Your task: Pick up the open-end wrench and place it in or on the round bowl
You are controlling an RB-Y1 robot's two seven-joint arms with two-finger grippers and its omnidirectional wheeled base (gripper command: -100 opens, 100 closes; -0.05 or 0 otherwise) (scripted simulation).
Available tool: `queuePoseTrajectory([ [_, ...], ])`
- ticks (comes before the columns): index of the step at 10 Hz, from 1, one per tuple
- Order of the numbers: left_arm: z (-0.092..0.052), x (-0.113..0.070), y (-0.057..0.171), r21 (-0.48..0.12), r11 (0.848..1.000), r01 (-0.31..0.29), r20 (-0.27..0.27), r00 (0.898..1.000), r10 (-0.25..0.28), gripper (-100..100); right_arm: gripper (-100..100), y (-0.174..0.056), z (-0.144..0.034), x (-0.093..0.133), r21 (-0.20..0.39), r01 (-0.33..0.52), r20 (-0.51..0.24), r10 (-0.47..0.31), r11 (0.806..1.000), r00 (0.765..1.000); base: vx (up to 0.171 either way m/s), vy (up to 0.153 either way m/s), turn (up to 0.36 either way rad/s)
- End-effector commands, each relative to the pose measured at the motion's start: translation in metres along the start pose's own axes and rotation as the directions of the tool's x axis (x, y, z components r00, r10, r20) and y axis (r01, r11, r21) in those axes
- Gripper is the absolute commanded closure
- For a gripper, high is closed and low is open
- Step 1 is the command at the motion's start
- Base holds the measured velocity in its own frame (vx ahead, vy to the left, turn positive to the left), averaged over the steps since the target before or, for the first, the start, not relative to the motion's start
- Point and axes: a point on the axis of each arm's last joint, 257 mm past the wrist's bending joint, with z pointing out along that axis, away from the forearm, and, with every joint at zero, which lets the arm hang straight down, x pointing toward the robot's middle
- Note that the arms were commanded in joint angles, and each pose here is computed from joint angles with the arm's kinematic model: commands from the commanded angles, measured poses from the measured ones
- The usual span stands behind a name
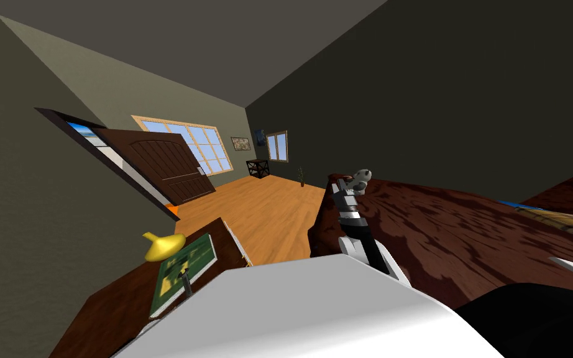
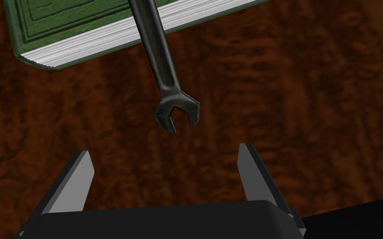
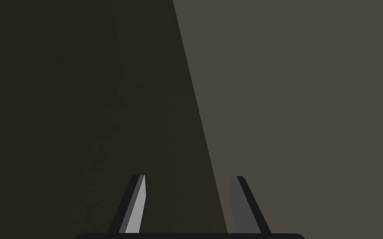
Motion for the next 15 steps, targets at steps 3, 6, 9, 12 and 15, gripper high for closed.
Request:
queuePoseTrajectory([
  [3, 0.002, -0.019, -0.011, 0.008, 0.992, 0.122, 0.053, 0.991, -0.123, -100, 0, 0.0, 0.0, 0.0, 0.0, 0.0, 0.0, 0.0, 1.0, 1.0, 0.08, 0.045, -0.066],
  [6, 0.004, -0.026, -0.021, 0.024, 0.976, 0.217, 0.08, 0.973, -0.219, -100, 0, 0.0, 0.0, 0.0, 0.0, 0.0, 0.0, 0.0, 1.0, 1.0, 0.085, 0.067, -0.05],
  [9, 0.005, -0.026, -0.03, 0.039, 0.96, 0.277, 0.087, 0.956, -0.279, -100, 0, 0.0, 0.0, 0.0, 0.0, 0.0, 0.0, 0.0, 1.0, 1.0, 0.068, 0.064, -0.015],
  [12, 0.008, -0.031, -0.014, 0.032, 0.965, 0.262, 0.085, 0.961, -0.264, -100, 0, 0.0, 0.0, 0.0, 0.0, 0.0, 0.0, 0.0, 1.0, 1.0, 0.011, 0.034, 0.013],
  [15, 0.012, -0.039, 0.006, 0.027, 0.966, 0.256, 0.083, 0.963, -0.257, -100, 0, 0.0, 0.0, 0.0, 0.0, 0.0, 0.0, 0.0, 1.0, 1.0, 0.015, 0.087, 0.014],
])
